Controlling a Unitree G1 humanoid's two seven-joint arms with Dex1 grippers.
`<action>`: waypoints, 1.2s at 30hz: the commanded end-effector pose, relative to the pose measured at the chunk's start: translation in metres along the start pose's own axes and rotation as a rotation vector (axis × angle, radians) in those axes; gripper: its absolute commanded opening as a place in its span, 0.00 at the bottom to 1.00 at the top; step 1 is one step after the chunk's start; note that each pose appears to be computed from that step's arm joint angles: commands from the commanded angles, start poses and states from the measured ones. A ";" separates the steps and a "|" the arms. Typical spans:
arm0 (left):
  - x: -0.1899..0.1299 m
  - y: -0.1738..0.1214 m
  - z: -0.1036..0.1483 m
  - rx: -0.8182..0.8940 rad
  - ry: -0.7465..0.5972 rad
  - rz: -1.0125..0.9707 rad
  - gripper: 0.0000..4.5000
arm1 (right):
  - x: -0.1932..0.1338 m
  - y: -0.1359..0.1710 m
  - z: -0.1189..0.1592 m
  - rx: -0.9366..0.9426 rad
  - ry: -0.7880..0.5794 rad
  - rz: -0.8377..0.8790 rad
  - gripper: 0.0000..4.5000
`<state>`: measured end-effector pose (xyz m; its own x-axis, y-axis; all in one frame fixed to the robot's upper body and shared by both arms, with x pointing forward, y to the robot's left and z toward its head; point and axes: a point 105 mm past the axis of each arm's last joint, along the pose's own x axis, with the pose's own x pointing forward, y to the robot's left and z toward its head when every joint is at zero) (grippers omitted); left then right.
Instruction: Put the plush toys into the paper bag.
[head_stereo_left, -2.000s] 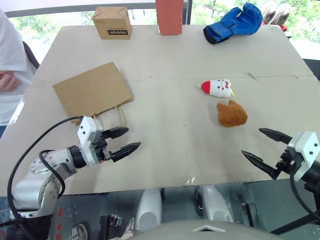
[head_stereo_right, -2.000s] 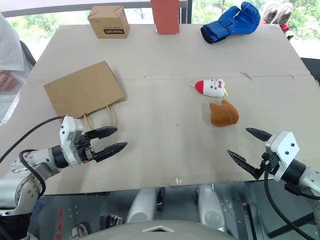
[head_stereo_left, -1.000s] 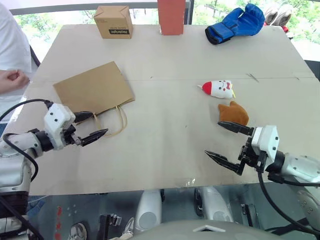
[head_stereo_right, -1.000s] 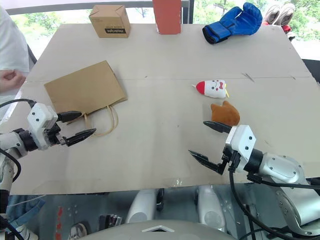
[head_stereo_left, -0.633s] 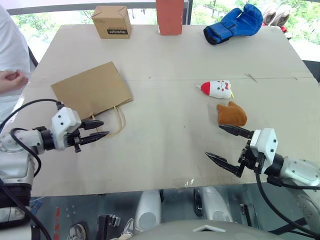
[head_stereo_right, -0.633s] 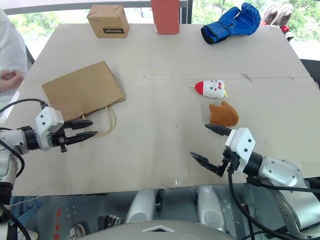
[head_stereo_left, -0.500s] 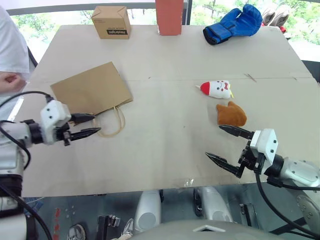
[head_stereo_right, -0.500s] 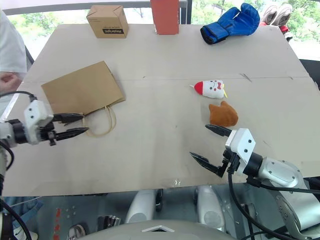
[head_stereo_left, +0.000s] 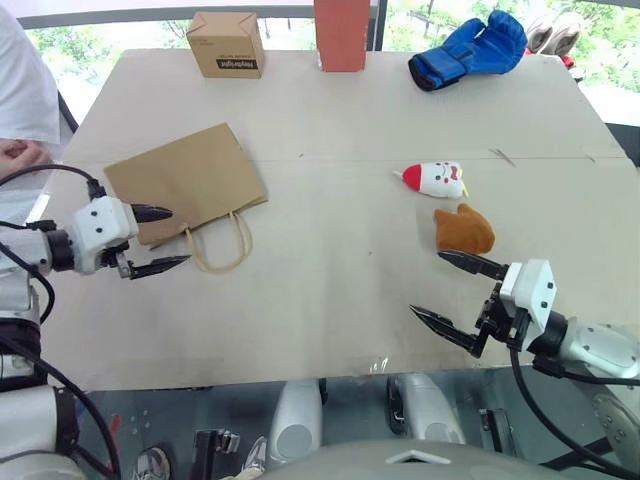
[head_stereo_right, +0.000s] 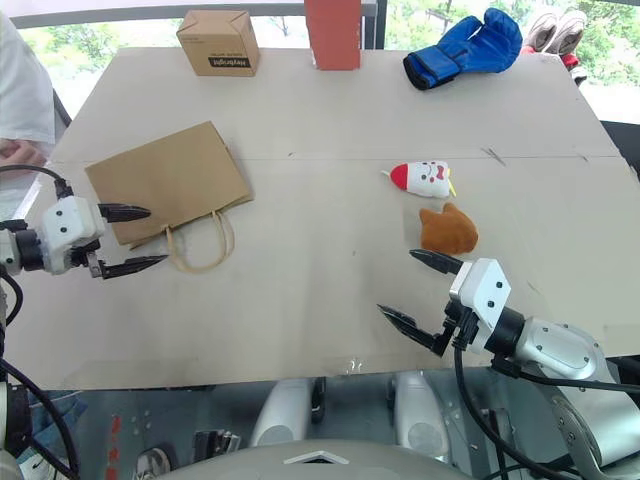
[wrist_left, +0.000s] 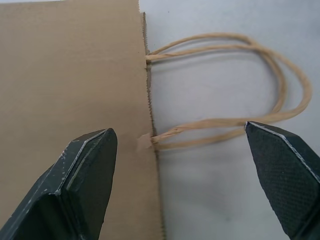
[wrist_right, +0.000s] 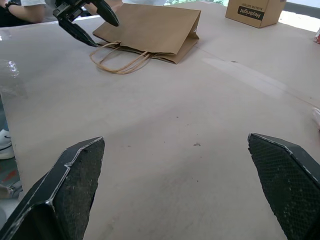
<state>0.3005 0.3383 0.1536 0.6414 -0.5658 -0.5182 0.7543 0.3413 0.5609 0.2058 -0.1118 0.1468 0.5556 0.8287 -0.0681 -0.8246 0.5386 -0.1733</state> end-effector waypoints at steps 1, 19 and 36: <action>-0.005 0.009 0.004 0.074 0.015 0.030 0.98 | 0.000 0.004 0.012 -0.036 -0.039 0.006 1.00; 0.039 -0.017 0.026 0.118 -0.169 0.000 0.59 | 0.003 -0.001 0.010 -0.062 -0.038 -0.018 1.00; 0.087 -0.041 0.166 -0.505 -0.767 -0.123 0.00 | 0.045 -0.023 0.009 -0.002 -0.051 -0.116 0.51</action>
<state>0.3059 0.1652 0.1777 0.4569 -0.8863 0.0758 0.8812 0.4626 0.0975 0.2459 -0.0921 0.1529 0.6420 0.7667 -0.0093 -0.7570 0.6319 -0.1664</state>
